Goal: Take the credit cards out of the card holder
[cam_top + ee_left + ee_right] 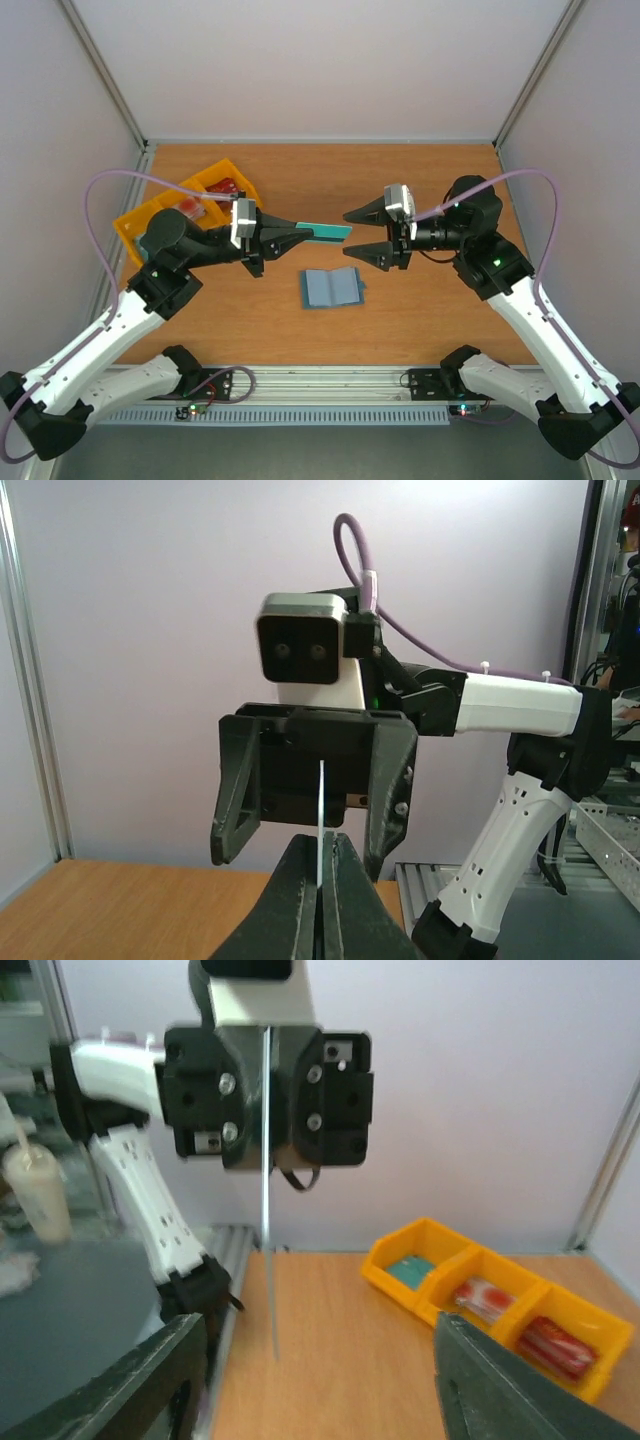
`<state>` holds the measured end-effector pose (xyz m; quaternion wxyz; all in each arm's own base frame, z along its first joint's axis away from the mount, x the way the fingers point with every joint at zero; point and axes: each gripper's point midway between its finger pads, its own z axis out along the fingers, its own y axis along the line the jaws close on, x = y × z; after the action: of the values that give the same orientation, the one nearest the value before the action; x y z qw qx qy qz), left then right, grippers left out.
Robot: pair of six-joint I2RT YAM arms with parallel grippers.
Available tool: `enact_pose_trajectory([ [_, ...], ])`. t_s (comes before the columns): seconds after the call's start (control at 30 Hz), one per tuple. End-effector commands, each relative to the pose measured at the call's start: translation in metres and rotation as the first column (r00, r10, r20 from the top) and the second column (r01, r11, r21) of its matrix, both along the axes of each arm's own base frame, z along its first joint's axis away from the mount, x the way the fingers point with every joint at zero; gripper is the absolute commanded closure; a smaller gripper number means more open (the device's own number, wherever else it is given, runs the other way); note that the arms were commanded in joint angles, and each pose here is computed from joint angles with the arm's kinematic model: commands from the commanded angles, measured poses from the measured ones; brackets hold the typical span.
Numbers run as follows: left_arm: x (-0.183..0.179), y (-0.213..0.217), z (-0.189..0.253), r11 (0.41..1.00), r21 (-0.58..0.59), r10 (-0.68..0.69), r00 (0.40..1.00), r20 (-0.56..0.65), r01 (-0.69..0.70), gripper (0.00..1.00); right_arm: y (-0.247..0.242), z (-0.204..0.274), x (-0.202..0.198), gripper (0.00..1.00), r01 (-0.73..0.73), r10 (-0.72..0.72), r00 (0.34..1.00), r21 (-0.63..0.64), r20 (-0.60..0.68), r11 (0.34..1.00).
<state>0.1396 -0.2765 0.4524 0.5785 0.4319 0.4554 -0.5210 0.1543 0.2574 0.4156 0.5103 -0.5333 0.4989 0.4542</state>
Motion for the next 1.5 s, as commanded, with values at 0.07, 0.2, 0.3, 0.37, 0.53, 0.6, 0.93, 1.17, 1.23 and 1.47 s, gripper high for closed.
enact_pose_trajectory([
  [0.07, -0.005, 0.002, 0.020, 0.999, -0.038, -0.013, 0.998, 0.055, 0.015, 1.00, 0.009, 0.030, -0.006, 0.62, -0.080, 0.080, 0.997, 0.133, 0.003, 0.988],
  [0.2, -0.006, 0.000, 0.023, 0.999, -0.039, -0.032, 0.998, 0.060, 0.034, 1.00, 0.010, 0.027, -0.005, 0.92, -0.079, 0.083, 0.996, 0.103, -0.042, 0.992],
  [0.3, -0.004, -0.001, 0.019, 0.999, -0.030, -0.024, 0.999, 0.041, 0.025, 1.00, 0.009, 0.025, -0.006, 0.99, -0.069, 0.074, 0.995, 0.079, -0.063, 0.995],
  [0.37, -0.001, 0.001, 0.014, 1.000, -0.016, -0.003, 1.000, 0.026, 0.004, 1.00, 0.005, 0.020, 0.000, 0.99, -0.004, 0.008, 0.997, 0.049, -0.071, 0.999],
  [0.53, 0.040, 0.011, -0.051, 0.918, 0.249, 0.255, 0.939, 0.230, -0.310, 0.38, -0.012, -0.027, 0.053, 0.99, 0.343, -0.343, 0.939, -0.132, 0.017, 0.930],
  [0.6, 0.064, 0.024, -0.082, 0.799, 0.376, 0.318, 0.861, 0.398, -0.469, 0.32, -0.021, -0.059, 0.080, 0.99, 0.487, -0.479, 0.872, -0.267, 0.098, 0.831],
  [0.93, 0.038, 0.032, -0.134, 0.668, 0.658, -0.039, 0.868, 0.496, -0.346, 0.35, 0.024, -0.096, 0.046, 0.99, 0.421, -0.261, 0.874, -0.371, 0.409, 0.828],
  [1.17, 0.037, 0.023, -0.126, 0.705, 0.653, 0.037, 0.934, 0.355, -0.276, 0.53, 0.045, -0.114, 0.034, 0.99, 0.371, -0.164, 0.889, -0.464, 0.428, 0.804],
  [1.23, 0.043, 0.021, -0.119, 0.713, 0.637, 0.081, 0.936, 0.342, -0.294, 0.59, 0.051, -0.115, 0.033, 0.99, 0.373, -0.151, 0.885, -0.475, 0.441, 0.797],
  [1.47, 0.050, 0.030, -0.147, 0.609, 0.724, 0.037, 0.924, 0.381, -0.323, 0.61, 0.056, -0.110, 0.036, 0.99, 0.378, -0.143, 0.877, -0.474, 0.459, 0.795],
])
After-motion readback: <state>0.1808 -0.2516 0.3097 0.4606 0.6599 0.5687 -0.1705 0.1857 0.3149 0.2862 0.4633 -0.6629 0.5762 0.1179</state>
